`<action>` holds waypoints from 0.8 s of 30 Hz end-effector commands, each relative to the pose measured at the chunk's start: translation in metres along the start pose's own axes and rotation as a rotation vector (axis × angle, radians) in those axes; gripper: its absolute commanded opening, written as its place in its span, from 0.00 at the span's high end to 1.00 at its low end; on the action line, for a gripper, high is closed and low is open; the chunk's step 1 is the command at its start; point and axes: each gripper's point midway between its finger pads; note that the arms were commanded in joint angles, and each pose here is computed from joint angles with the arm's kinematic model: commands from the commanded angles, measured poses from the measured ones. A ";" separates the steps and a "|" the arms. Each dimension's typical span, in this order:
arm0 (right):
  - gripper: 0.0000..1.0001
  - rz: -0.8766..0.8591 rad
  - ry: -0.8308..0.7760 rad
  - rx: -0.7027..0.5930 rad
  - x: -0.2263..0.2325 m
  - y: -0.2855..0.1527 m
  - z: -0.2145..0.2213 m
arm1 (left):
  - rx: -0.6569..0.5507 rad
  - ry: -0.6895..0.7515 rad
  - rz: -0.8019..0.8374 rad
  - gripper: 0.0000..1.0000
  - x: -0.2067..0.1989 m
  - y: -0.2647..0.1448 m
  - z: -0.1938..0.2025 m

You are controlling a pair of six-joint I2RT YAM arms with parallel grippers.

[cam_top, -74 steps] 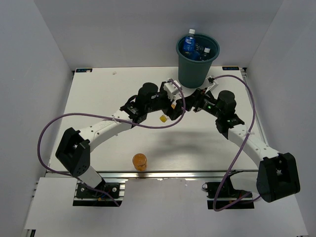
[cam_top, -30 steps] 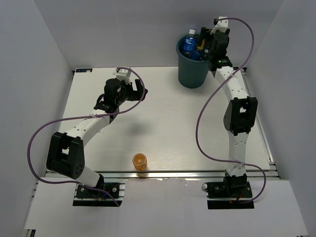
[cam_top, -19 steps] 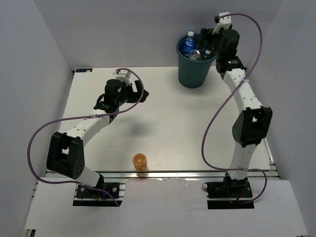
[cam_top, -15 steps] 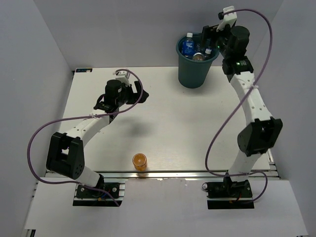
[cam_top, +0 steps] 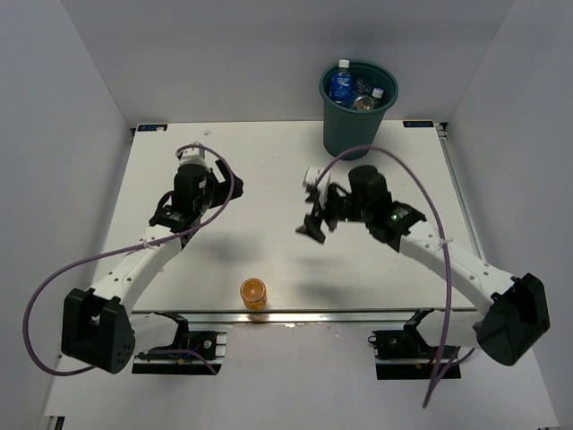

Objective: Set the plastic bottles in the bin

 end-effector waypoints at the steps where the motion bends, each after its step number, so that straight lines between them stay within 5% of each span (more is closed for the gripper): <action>1: 0.11 -0.162 -0.108 -0.121 0.065 -0.006 -0.032 | -0.040 -0.028 -0.075 0.02 0.021 -0.010 -0.001; 5: 0.11 -0.371 -0.147 -0.129 0.154 -0.002 -0.040 | -0.024 -0.031 -0.072 0.02 0.026 -0.010 0.007; 10: 0.11 -0.471 -0.162 -0.100 0.197 0.005 -0.031 | -0.013 -0.019 -0.074 0.02 0.029 -0.012 0.010; 24: 0.11 -0.428 -0.118 -0.091 0.212 0.062 -0.024 | -0.052 -0.027 -0.078 0.02 0.030 -0.020 0.003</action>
Point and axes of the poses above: each gripper's point midway between its finger pads, its own y axis out along the fingers, its own x axis along the line the jaws close on, z = x × y, and after that the axes turned 15 degrees about -y, right-handed
